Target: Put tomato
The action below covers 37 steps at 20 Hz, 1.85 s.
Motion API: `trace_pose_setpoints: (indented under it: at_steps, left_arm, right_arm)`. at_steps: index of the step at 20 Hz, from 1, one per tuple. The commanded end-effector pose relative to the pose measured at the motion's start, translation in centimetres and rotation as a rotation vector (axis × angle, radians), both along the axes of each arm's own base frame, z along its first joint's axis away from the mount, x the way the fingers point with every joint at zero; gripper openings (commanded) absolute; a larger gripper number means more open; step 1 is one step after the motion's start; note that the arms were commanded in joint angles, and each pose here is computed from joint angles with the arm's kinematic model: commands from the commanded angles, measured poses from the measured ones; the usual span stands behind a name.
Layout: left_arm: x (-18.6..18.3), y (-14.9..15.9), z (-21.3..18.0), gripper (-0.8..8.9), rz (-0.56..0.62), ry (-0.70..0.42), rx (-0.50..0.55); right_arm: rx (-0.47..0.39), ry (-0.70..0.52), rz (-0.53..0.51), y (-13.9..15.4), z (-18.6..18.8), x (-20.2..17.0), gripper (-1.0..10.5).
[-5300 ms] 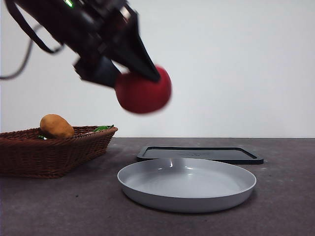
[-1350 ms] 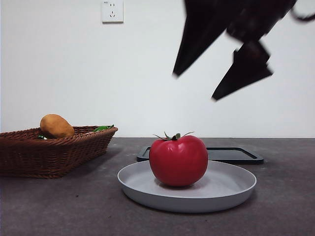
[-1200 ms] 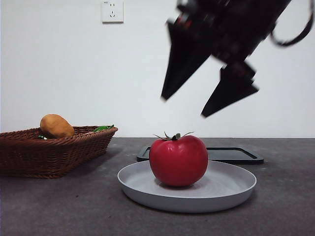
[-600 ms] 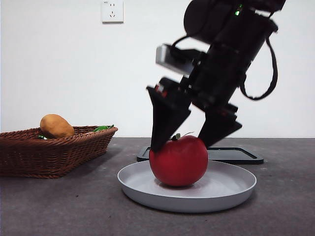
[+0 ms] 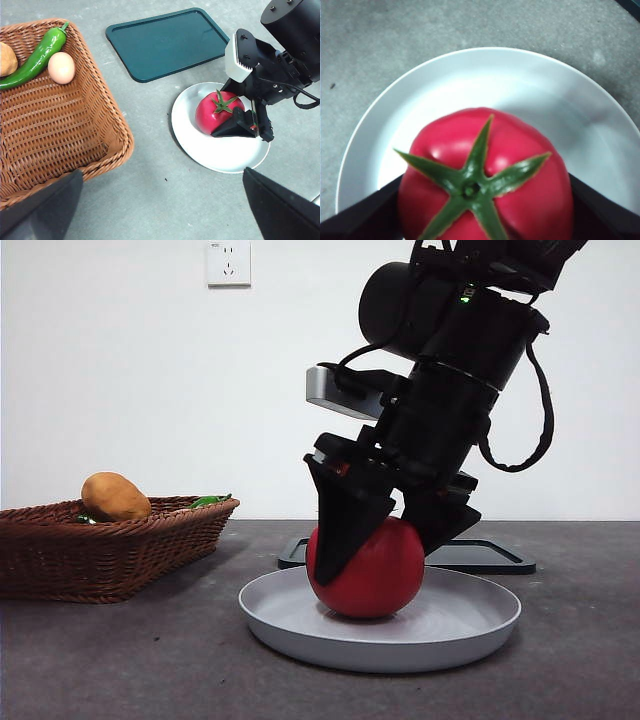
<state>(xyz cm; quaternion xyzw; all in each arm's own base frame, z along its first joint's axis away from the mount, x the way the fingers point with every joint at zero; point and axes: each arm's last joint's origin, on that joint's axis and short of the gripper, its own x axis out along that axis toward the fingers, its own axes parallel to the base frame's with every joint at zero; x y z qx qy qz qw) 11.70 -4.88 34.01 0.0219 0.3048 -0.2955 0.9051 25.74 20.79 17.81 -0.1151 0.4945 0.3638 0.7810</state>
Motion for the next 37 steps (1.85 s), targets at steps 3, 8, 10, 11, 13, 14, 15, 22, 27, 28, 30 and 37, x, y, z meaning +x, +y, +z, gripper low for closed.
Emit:
trace_pose_setpoints:
  at_steps: [3, 8, 10, 11, 13, 14, 15, 22, 27, 28, 30, 37]
  left_arm:
    - [0.0, -0.1, 0.7, 4.95, -0.004, -0.024, -0.012]
    - [0.0, -0.1, 0.7, 4.95, -0.004, -0.024, -0.012]
    - [0.0, -0.1, 0.7, 4.96, -0.004, -0.024, -0.012]
    - [0.0, -0.1, 0.7, 4.96, -0.004, -0.024, -0.012]
    - [0.0, -0.1, 0.7, 4.96, -0.004, -0.024, -0.012]
    - [0.0, -0.1, 0.7, 4.96, -0.004, -0.024, -0.012]
    - [0.0, -0.1, 0.7, 4.96, -0.004, -0.024, -0.012]
    - [0.0, -0.1, 0.7, 4.95, -0.004, -0.023, -0.011]
    - [0.0, 0.0, 0.6, 4.95, -0.004, -0.017, -0.009]
    - [-0.1, 0.0, 0.6, 4.96, -0.004, -0.009, -0.006]
    - [-0.1, 0.0, 0.5, 4.96, -0.004, -0.002, -0.004]
    - [-0.1, 0.0, 0.5, 4.96, -0.004, -0.003, -0.004]
  right_arm:
    - [0.061, -0.1, -0.008, 0.1, 4.2, 0.1, 2.5]
    - [0.093, -0.319, -0.14, -1.3, 10.2, 2.9, 2.5]
    - [0.113, -0.371, -0.173, -1.9, 11.4, 4.6, 2.5]
    - [0.112, -0.385, -0.19, -2.3, 11.6, 5.6, 2.5]
    - [0.108, -0.397, -0.23, -2.9, 11.3, 7.7, 2.5]
    - [0.102, -0.396, -0.245, -3.1, 10.9, 8.7, 2.5]
    - [0.098, -0.395, -0.259, -3.4, 10.4, 9.6, 2.5]
    - [0.065, -0.351, -0.31, -4.0, 3.4, 14.4, 2.5]
    - [0.043, -0.292, -0.322, -4.2, -0.4, 16.3, 2.5]
    - [0.04, -0.285, -0.323, -4.2, -0.8, 16.5, 2.5]
    - [0.036, -0.276, -0.324, -4.3, -1.3, 16.7, 2.5]
    - [0.037, -0.225, -0.311, -4.2, -1.7, 16.4, 3.7]
